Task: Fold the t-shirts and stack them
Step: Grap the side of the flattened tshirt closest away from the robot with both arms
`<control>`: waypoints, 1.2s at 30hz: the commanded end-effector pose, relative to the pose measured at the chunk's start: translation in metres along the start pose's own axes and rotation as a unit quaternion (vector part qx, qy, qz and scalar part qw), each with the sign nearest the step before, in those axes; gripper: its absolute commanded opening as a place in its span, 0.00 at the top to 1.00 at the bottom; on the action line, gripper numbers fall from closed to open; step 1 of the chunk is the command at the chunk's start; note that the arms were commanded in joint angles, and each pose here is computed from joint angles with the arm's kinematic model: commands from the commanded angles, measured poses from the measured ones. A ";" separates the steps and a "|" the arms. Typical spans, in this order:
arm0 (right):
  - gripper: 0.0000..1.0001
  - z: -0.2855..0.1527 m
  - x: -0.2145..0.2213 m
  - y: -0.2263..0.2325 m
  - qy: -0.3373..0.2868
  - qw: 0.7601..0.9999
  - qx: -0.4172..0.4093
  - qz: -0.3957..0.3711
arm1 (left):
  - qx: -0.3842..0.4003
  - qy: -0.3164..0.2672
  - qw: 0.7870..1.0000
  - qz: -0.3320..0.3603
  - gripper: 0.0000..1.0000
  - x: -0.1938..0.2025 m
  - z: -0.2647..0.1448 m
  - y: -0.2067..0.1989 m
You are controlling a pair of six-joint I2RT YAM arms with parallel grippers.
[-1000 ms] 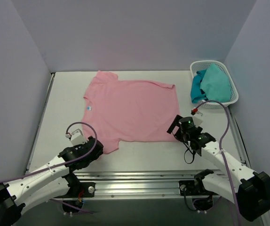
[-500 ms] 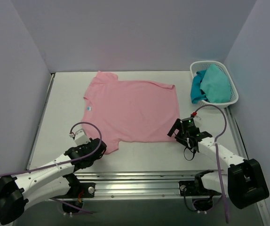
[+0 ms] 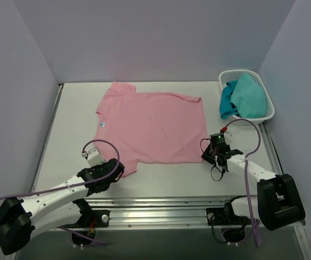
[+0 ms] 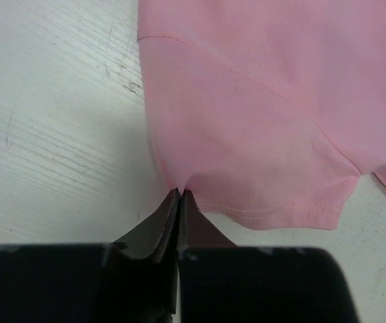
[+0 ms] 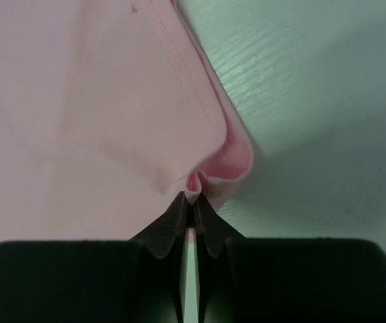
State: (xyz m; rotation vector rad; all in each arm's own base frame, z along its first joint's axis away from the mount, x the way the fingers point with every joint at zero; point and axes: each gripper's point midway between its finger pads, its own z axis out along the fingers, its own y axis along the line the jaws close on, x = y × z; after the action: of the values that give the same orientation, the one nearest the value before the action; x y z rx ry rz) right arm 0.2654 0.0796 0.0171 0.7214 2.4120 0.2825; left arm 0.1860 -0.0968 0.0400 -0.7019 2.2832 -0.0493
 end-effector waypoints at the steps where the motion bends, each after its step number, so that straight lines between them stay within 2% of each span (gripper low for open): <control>1: 1.00 0.004 -0.002 0.002 0.000 1.000 -0.008 -0.005 | 0.012 -0.023 1.000 -0.014 0.97 -0.013 -0.002 -0.014; 8: 1.00 0.003 -0.005 0.005 -0.003 1.000 -0.015 -0.009 | 0.016 -0.027 0.999 -0.002 0.98 -0.018 -0.005 -0.019; 11: 1.00 -0.005 -0.013 0.011 -0.008 1.000 -0.019 -0.011 | 0.020 -0.040 0.999 -0.003 0.98 -0.034 -0.020 -0.021; 13: 1.00 -0.022 -0.025 0.014 -0.030 0.999 -0.022 -0.013 | 0.023 -0.054 0.998 -0.006 0.98 -0.047 -0.036 -0.015; 14: 1.00 -0.040 -0.048 0.021 -0.076 0.997 -0.032 -0.006 | 0.028 -0.074 0.997 -0.014 0.98 -0.060 -0.043 -0.017; 17: 1.00 -0.064 -0.078 0.024 -0.140 0.990 -0.033 0.006 | 0.050 -0.096 0.994 -0.024 0.98 -0.073 -0.052 -0.016; 18: 1.00 -0.065 -0.082 0.024 -0.142 0.989 -0.030 0.006 | 0.052 -0.095 0.994 -0.020 0.98 -0.073 -0.051 -0.017; 24: 1.00 -0.028 -0.045 0.019 -0.059 0.998 -0.020 -0.012 | 0.030 -0.059 0.998 -0.005 0.98 -0.052 -0.036 -0.022; 27: 1.00 -0.023 -0.041 0.019 -0.052 0.998 -0.022 -0.012 | 0.030 -0.060 0.998 0.003 0.98 -0.053 -0.035 -0.028; 32: 1.00 -0.028 -0.052 0.027 -0.061 0.998 -0.029 -0.016 | 0.057 -0.090 0.994 0.003 0.98 -0.080 -0.052 -0.046; 36: 1.00 -0.026 -0.048 0.026 -0.055 0.998 -0.028 -0.017 | 0.055 -0.080 0.995 0.010 0.98 -0.074 -0.046 -0.052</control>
State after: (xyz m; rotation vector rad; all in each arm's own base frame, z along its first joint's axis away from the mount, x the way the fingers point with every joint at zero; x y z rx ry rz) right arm 0.2854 0.0733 0.0579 0.6725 2.3287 0.2740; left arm 0.2135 -0.1061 0.1221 -0.6149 2.1434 -0.0924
